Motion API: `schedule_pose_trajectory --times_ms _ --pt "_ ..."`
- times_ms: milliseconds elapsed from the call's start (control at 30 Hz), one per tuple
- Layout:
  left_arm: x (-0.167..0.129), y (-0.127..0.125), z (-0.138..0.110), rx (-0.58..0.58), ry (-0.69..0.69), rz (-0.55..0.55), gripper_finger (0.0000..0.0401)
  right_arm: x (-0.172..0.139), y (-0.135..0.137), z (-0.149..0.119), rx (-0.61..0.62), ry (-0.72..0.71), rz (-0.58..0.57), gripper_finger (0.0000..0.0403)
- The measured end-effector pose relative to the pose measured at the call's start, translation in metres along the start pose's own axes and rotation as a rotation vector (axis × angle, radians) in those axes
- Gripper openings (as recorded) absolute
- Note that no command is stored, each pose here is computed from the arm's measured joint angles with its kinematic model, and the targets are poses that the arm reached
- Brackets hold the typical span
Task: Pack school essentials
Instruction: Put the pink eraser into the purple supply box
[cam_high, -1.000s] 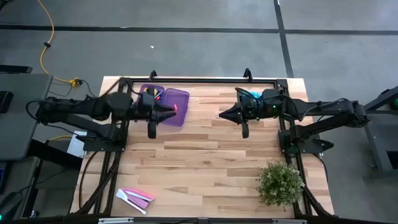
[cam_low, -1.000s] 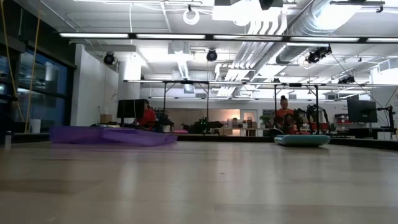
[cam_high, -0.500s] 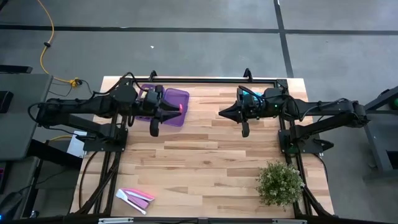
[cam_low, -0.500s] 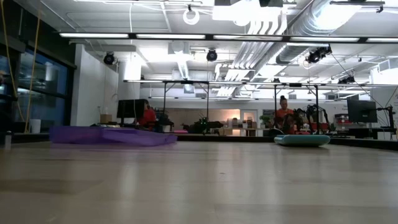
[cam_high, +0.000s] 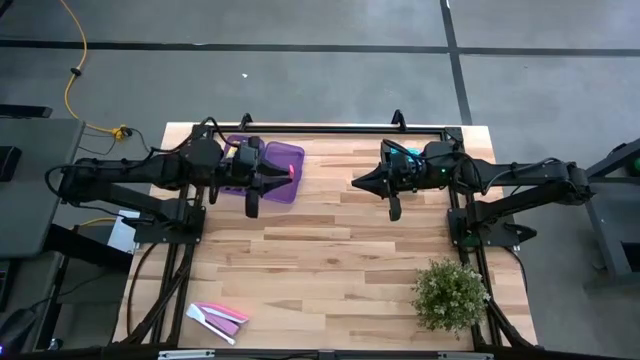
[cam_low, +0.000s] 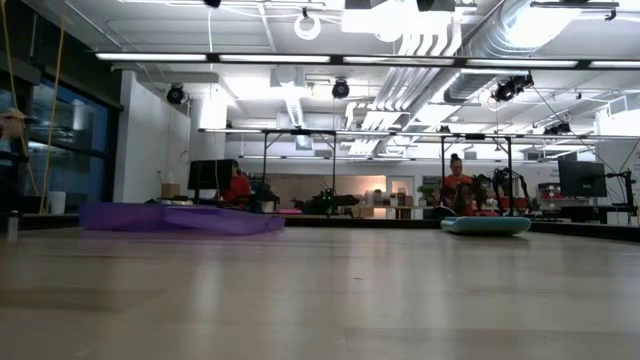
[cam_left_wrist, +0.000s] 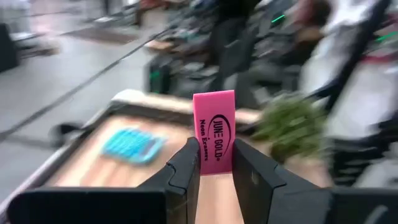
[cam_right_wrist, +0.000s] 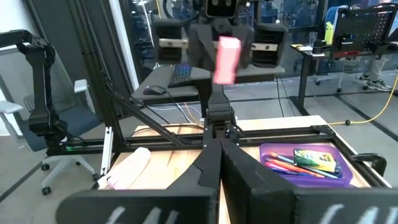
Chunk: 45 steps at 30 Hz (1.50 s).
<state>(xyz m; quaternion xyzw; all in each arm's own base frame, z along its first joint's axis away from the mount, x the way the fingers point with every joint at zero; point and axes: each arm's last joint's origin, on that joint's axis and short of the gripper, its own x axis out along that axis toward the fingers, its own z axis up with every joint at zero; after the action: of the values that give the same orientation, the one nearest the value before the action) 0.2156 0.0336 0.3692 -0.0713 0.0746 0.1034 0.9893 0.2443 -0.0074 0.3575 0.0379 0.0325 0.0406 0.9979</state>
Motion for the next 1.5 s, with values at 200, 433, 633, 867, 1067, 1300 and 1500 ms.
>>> schedule_pose_trajectory --times_ms 200,433,633,867,1067,1300,1500 --pt "-0.013 0.032 -0.022 -0.022 0.246 0.352 0.0072 0.000 0.000 -0.003 0.006 0.031 -0.010 0.0000" --pt "-0.035 0.077 -0.079 -0.159 0.773 0.766 0.0072 0.000 -0.001 -0.004 0.006 0.039 -0.026 0.0000" --pt "-0.041 0.100 -0.131 -0.398 0.865 0.911 0.0072 0.000 -0.002 -0.004 0.004 0.037 -0.055 0.0000" --pt "-0.039 0.109 -0.162 -0.578 0.825 0.969 0.0072 0.000 -0.003 -0.004 0.021 0.032 -0.100 0.0000" --pt "-0.030 0.114 -0.170 -0.581 0.799 0.962 0.0072 0.000 -0.003 -0.004 0.040 0.031 -0.102 0.0000" --pt "-0.017 0.120 -0.188 -0.592 0.926 0.967 0.0072 0.000 -0.003 -0.004 0.065 0.030 -0.103 0.0000" --pt "-0.006 0.125 -0.200 -0.604 0.965 0.957 0.0072 0.000 -0.003 -0.004 0.068 0.030 -0.103 0.0000"
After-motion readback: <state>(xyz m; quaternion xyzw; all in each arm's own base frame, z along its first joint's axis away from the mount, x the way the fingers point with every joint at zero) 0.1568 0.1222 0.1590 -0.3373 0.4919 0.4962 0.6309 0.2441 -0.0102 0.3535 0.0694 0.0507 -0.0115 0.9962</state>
